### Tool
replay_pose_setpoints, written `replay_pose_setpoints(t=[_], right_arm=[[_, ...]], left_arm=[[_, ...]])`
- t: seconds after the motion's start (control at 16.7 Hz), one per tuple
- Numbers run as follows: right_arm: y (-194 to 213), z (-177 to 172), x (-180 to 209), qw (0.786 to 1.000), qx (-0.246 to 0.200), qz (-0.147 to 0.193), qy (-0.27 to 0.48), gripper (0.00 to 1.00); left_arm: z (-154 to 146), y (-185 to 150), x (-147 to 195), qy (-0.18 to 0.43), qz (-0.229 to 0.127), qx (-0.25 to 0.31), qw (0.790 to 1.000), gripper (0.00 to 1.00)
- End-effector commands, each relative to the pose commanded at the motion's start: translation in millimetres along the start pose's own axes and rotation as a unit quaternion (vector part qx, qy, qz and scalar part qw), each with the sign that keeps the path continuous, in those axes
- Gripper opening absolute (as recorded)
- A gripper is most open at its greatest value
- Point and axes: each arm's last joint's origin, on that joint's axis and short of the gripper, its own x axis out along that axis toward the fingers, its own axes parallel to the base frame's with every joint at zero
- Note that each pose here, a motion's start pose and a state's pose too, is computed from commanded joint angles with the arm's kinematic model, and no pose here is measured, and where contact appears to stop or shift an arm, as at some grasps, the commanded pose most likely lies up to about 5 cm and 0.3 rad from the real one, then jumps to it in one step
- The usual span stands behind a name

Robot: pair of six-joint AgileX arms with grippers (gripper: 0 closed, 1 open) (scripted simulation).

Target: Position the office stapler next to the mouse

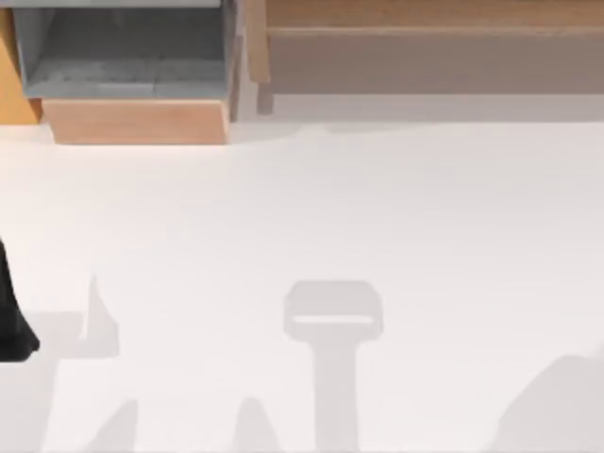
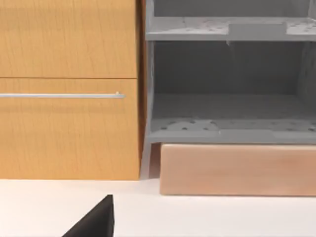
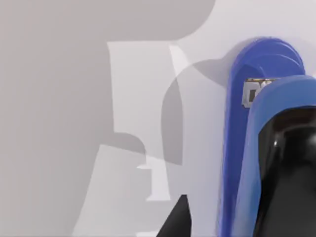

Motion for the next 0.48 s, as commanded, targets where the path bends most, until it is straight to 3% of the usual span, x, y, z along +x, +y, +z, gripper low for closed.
replay_pose_setpoints(t=[0.12, 0.48], right_arm=[[0.0, 0.0, 0.0, 1.000, 0.000, 0.000, 0.000, 0.98], [0.0, 0.0, 0.0, 1.000, 0.000, 0.000, 0.000, 1.00]], left_arm=[[0.0, 0.0, 0.0, 0.000, 0.000, 0.000, 1.000, 1.00], [0.0, 0.0, 0.0, 0.000, 0.000, 0.000, 1.000, 1.00]])
